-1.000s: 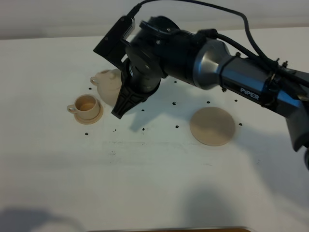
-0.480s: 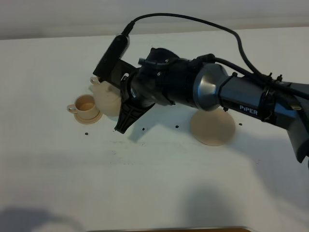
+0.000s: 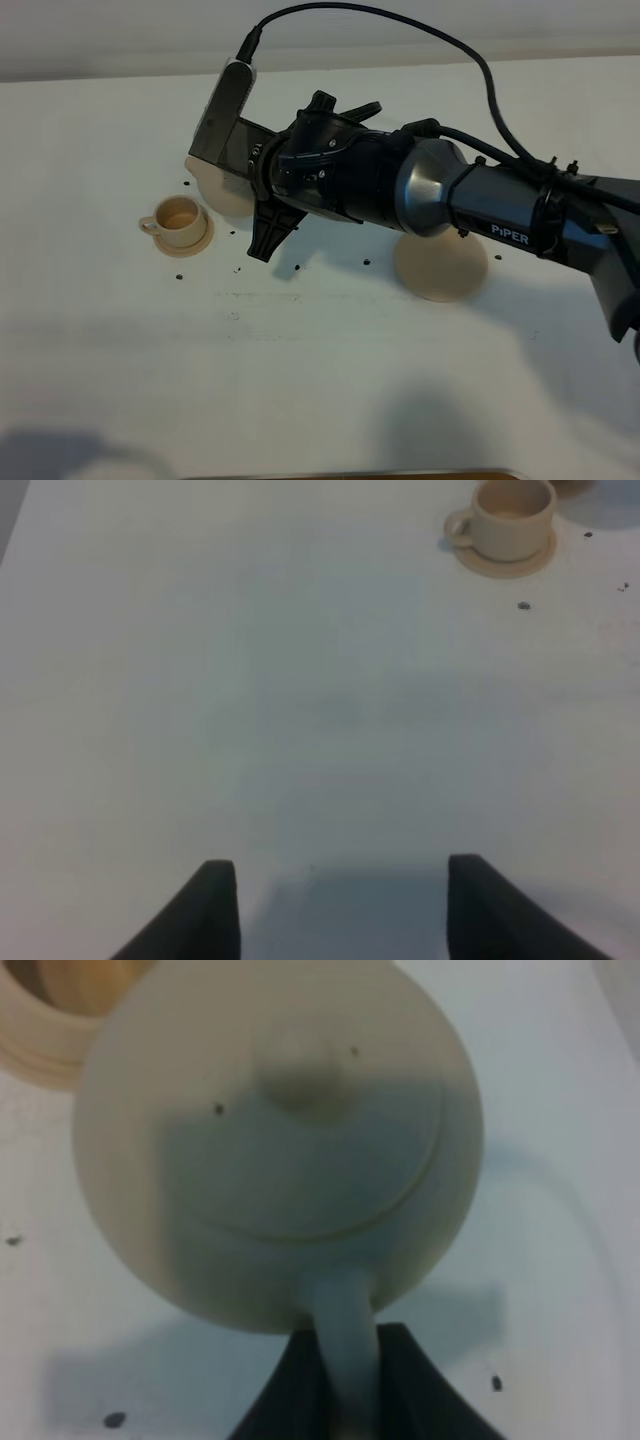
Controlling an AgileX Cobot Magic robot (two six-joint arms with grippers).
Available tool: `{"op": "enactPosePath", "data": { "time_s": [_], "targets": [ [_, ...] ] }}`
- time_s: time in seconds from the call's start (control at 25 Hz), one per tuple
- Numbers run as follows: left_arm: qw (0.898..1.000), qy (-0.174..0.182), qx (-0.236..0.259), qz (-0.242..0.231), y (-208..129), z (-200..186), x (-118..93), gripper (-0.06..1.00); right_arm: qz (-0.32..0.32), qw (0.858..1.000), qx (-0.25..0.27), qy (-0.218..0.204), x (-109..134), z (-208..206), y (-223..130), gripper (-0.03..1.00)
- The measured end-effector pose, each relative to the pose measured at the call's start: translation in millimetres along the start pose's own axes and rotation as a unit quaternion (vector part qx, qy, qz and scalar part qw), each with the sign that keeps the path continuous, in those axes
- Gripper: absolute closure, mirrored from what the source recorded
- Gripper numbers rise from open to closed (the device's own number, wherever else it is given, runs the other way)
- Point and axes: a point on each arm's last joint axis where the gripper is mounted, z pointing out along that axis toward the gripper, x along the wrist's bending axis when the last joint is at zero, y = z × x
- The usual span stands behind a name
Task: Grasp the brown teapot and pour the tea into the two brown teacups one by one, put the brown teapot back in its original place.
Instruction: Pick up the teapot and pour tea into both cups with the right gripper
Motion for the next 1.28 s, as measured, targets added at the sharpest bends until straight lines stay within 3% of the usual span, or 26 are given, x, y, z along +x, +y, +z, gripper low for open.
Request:
{"op": "enactPosePath", "data": {
  "time_s": [0.32, 0.6, 1.28],
  "targets": [
    [1.0, 0.0, 0.0, 0.0, 0.0, 0.0, 0.0, 0.42, -0.03, 0.999, -0.017, -0.001, 15.6, 4.6, 7.3, 0.88],
    [1.0, 0.0, 0.0, 0.0, 0.0, 0.0, 0.0, 0.42, -0.062, 0.998, -0.003, -0.01, 23.4, 21.4, 1.6, 0.88],
    [1.0, 0.0, 0.0, 0.0, 0.0, 0.0, 0.0, 0.42, -0.124, 0.991, 0.006, -0.05, 18.7, 26.2, -0.3, 0.88]
  ]
}}
